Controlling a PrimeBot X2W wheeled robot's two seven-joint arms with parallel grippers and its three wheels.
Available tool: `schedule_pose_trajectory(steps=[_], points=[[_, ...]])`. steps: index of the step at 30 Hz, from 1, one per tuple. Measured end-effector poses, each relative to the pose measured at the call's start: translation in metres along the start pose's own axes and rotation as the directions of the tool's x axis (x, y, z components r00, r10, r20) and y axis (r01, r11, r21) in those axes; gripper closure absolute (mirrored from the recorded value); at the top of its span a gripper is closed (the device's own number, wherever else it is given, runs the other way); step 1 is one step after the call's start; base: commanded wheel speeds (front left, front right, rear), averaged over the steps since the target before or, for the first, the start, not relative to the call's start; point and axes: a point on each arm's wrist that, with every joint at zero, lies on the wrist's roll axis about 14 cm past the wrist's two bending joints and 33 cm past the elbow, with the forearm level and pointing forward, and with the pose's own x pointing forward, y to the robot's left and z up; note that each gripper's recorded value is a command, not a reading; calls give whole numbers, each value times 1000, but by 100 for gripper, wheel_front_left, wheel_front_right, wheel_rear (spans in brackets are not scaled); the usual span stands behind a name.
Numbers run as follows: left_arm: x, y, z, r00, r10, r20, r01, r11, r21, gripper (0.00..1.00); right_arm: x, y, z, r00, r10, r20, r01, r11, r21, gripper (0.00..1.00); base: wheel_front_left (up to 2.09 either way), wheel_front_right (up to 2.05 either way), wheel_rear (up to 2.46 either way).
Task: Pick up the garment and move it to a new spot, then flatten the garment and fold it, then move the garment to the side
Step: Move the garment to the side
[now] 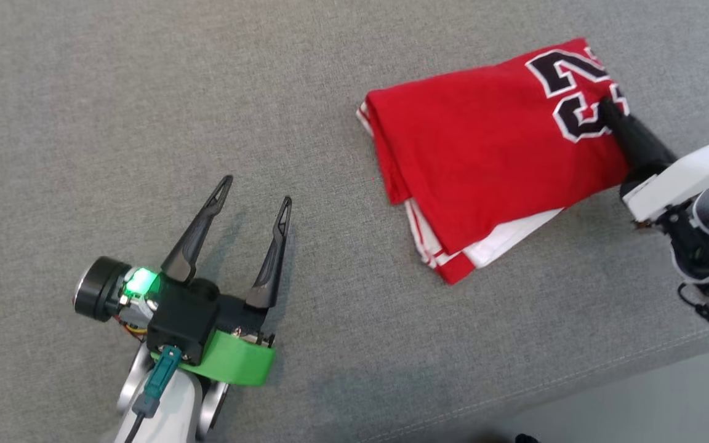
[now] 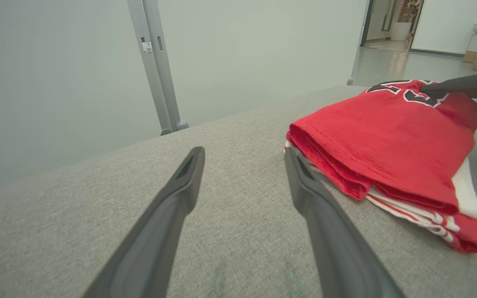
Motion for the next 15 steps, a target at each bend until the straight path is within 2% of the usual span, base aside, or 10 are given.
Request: schedule_pose_trajectory(steps=[7, 15], points=[[28, 1, -6, 997, -52, 54, 52, 999, -2, 0, 21, -48, 41, 995, -87, 56, 95, 982, -166, 100, 0, 0, 0], [43, 9, -19, 994, -70, 87, 70, 998, 1, 0, 26, -108, 89, 969, -215, 124, 244, 919, -310, 100, 0, 0, 0]])
